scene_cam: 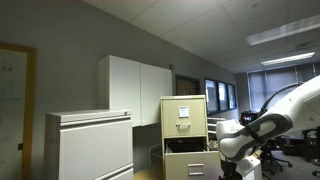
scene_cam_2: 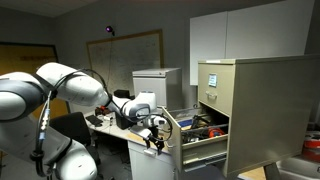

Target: Close the bottom drawer

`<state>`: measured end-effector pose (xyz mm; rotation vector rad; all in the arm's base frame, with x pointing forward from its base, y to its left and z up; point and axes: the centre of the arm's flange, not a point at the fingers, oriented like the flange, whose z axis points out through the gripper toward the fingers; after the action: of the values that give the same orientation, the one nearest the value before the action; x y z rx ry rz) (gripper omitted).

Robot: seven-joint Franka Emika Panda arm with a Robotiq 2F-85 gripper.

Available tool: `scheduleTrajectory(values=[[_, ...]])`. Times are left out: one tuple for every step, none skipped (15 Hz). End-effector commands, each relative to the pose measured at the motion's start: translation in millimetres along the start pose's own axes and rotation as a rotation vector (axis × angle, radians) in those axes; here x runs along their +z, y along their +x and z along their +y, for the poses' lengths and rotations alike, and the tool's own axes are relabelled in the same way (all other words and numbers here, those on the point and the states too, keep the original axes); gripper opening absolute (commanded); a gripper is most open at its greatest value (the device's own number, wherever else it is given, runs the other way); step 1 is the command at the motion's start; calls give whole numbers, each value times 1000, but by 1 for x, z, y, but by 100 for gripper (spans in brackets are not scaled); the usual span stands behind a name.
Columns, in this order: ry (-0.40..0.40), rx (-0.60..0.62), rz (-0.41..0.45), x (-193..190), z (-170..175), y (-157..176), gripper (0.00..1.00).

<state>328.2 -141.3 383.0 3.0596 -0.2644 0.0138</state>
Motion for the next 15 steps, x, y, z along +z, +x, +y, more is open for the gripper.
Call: scheduleTrajectory(values=[[0,0,0,0,0,0,100],[0,0,0,0,0,0,100],[0,0,0,0,0,0,100],[0,0,0,0,0,0,100],[0,0,0,0,0,0,100],[0,0,0,0,0,0,100],[0,0,0,0,0,0,100],[0,0,0,0,0,0,100],[0,0,0,0,0,0,100],[-16,-2,-7,1,1,-1,100],[-48,36,-7,2,-2,0,100],[-72,56,-3,3,-5,1,100],[-92,74,14,5,-10,2,100],[-130,102,29,6,-16,5,100],[-163,113,60,8,-24,9,100]])
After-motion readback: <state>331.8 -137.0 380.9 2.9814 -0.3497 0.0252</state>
